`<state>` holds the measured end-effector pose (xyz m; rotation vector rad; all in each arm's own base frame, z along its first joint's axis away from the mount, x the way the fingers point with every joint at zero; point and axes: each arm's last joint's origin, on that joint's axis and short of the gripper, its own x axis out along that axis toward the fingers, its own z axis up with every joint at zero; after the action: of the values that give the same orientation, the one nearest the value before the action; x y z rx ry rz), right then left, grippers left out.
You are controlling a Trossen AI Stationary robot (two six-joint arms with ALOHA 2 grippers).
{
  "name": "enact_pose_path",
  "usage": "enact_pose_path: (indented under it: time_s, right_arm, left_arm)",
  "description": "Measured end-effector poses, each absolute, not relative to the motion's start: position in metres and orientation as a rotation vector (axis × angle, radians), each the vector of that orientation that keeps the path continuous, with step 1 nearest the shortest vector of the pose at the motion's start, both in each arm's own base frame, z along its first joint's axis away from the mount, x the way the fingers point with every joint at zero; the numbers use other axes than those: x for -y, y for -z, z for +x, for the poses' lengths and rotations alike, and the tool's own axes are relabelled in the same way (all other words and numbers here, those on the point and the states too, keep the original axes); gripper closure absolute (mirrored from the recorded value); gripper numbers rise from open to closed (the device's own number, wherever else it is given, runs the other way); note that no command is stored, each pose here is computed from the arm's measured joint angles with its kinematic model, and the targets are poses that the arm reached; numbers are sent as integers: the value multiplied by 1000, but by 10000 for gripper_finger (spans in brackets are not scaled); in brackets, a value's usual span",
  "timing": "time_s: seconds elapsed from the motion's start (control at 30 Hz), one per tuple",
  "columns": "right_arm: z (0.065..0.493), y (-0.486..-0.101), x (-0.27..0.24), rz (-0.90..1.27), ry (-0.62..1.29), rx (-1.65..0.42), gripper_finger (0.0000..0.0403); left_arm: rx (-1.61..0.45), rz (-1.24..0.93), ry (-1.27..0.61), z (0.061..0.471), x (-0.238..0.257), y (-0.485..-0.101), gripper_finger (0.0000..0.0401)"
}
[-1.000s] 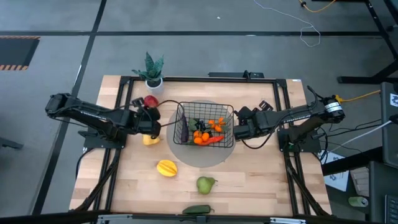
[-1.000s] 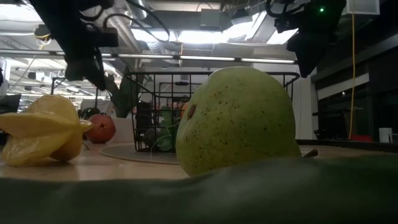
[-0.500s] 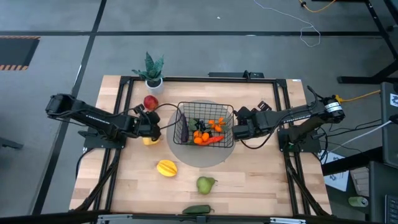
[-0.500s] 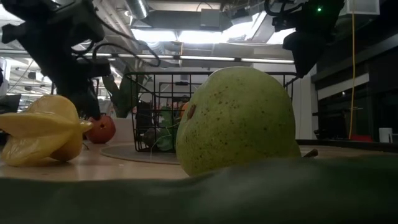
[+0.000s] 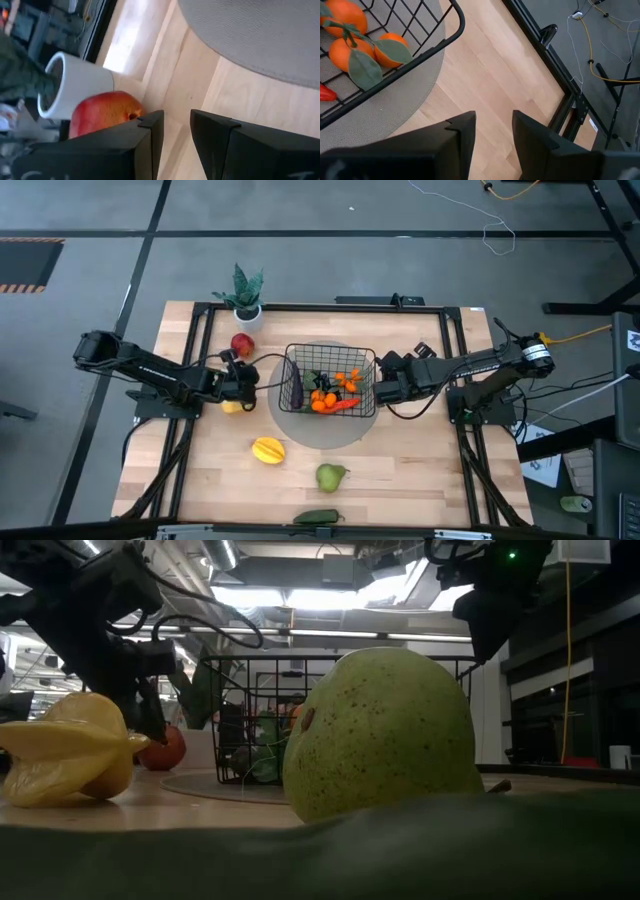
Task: Build produce basket
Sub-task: Put the red pomegranate into the black wire basket
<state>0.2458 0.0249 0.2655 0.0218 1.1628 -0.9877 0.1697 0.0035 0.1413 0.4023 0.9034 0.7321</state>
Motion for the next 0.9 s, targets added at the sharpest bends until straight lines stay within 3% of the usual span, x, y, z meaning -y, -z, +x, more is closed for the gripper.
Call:
enact_pose_path:
  time_s: [0.37, 0.6, 0.9]
  right_arm:
    - [247, -265, -25, 24, 982, -1154, 282]
    - [248, -265, -25, 16, 968, -1149, 282]
    - [248, -265, -25, 14, 966, -1151, 282]
  left_arm:
    - [-930, 401, -797, 170, -18, -142, 310]
    - [-911, 320, -783, 173, -26, -143, 287]
    - [-941, 364, -783, 173, -32, -143, 251]
